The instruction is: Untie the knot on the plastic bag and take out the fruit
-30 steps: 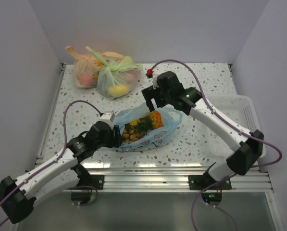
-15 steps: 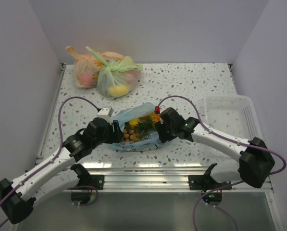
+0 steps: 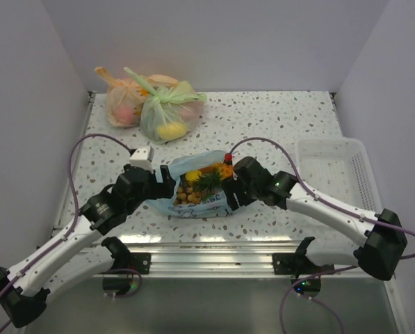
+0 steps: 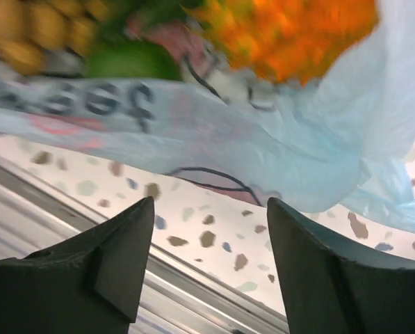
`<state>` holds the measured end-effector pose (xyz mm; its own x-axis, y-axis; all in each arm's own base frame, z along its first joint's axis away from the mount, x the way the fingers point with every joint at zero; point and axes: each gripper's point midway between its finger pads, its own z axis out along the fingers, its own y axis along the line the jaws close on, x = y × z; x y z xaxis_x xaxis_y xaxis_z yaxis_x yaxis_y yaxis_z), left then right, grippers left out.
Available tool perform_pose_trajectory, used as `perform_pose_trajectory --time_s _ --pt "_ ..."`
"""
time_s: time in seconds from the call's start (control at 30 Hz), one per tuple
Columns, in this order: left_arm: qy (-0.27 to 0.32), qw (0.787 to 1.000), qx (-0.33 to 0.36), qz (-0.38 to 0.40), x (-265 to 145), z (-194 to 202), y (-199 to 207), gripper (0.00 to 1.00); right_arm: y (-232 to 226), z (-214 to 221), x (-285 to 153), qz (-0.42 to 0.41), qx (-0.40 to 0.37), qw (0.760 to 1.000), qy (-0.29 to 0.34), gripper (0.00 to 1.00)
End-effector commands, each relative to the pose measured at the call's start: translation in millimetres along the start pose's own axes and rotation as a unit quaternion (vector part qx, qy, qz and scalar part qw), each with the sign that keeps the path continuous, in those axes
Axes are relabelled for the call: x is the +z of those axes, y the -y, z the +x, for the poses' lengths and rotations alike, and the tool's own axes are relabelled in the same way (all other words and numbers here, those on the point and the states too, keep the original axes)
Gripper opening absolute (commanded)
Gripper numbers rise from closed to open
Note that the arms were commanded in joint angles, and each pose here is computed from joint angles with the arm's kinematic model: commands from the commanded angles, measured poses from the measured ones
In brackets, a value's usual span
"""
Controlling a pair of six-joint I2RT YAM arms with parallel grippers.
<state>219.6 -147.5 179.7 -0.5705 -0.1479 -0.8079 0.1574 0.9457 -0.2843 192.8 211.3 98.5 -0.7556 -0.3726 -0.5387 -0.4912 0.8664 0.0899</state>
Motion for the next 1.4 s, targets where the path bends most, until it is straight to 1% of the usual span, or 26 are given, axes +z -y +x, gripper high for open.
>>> perform_pose_trajectory --time_s 0.0,0.03,0.07,0.13,0.17,0.27,0.3,0.33,0.47,0.63,0.73,0.77,0.87,0.93,0.97,1.0,1.07,1.1,1.17,1.2,1.27,1.37 --pt "0.068 0.997 0.024 -0.006 -15.2 -39.5 -1.8 0.94 -28.8 -61.6 -43.0 -0.032 -0.017 0.995 0.094 0.71" --pt "0.081 0.996 0.026 -0.013 -19.1 -44.5 -5.6 0.96 -40.6 -65.0 -46.6 -0.04 -0.032 0.994 0.099 0.74" --pt "0.09 0.995 0.033 -0.016 -21.4 -47.9 -8.0 1.0 -49.1 -78.3 -54.4 -0.045 -0.043 0.991 0.116 0.75" --pt "0.114 0.992 0.032 -0.031 -27.9 -55.6 -16.4 1.0 -58.0 -85.1 -48.3 -0.033 -0.063 0.991 0.117 0.77" --pt "0.122 0.991 0.036 -0.038 -27.6 -55.5 -20.6 1.0 -67.1 -92.9 -50.2 -0.033 -0.076 0.988 0.128 0.77" --pt "0.142 0.987 0.038 -0.06 -28.1 -53.9 -33.7 1.0 -73.5 -101.7 -29.3 0.001 -0.093 0.987 0.129 0.8" --pt "0.149 0.986 0.036 -0.065 -29.2 -53.9 -37.2 1.0 -69.1 -105.9 -24.1 0.023 -0.092 0.986 0.136 0.83" --pt "0.145 0.986 0.04 -0.069 -25.4 -46.8 -41.0 1.0 -74.0 -108.1 -12.7 0.029 -0.096 0.986 0.137 0.83" --pt "0.156 0.984 0.046 -0.068 -23.2 -42.6 -44.1 1.0 -71.9 -116.9 11.6 0.072 -0.101 0.982 0.141 0.84" --pt "0.157 0.981 0.037 -0.106 -21.7 -44.1 -56.8 1.0 -73.5 -126.9 33.7 0.111 -0.115 0.977 0.142 0.83" --pt "0.167 0.978 0.024 -0.124 -25.2 -48.0 -65.5 1.0 -71.1 -132.8 44.7 0.138 -0.117 0.973 0.142 0.79" --pt "0.172 0.977 0.018 -0.126 -26.9 -49.4 -67.5 1.0 -70.0 -133.1 47.8 0.144 -0.117 0.972 0.141 0.76" --pt "0.188 0.974 0.009 -0.124 -32.8 -53.9 -69.7 0.99 -71.1 -126.9 64.0 0.152 -0.121 0.973 0.123 0.71" --pt "0.193 0.973 0.008 -0.124 -34.2 -54.5 -70.5 0.99 -63.0 -121.0 70.5 0.179 -0.119 0.97 0.115 0.57" --pt "0.192 0.973 0.009 -0.125 -34.2 -54.2 -70.8 0.99 -62.6 -117.7 72.7 0.18 -0.118 0.97 0.11 0.57" --pt "0.191 0.973 0.01 -0.128 -34.0 -54.6 -71.5 0.99 -57.1 -116.0 73.6 0.194 -0.119 0.968 0.109 0.5" --pt "0.187 0.973 0.011 -0.131 -32.8 -53.4 -72.2 0.99 -52.2 -111.0 76.7 0.205 -0.119 0.966 0.104 0.43" --pt "0.186 0.974 0.012 -0.131 -31.9 -53.0 -71.8 0.99 -51.1 -109.9 76.9 0.207 -0.119 0.966 0.103 0.34" --pt "0.184 0.974 0.014 -0.132 -31.0 -52.4 -71.9 0.98 -51.0 -110.0 74.1 0.205 -0.118 0.966 0.104 0.24" --pt "0.184 0.974 0.015 -0.132 -31.0 -52.8 -71.9 0.98 -52.1 -111.5 71.7 0.202 -0.116 0.967 0.106 0.13" --pt "0.184 0.974 0.015 -0.133 -30.8 -52.6 -72.4 0.98 -57.2 -118.3 61.7 0.186 -0.111 0.97 0.115 0.0" --pt "0.183 0.974 0.016 -0.133 -30.4 -52.3 -72.0 0.98 -64.6 -131.5 42.7 0.162 -0.099 0.972 0.136 0.0"
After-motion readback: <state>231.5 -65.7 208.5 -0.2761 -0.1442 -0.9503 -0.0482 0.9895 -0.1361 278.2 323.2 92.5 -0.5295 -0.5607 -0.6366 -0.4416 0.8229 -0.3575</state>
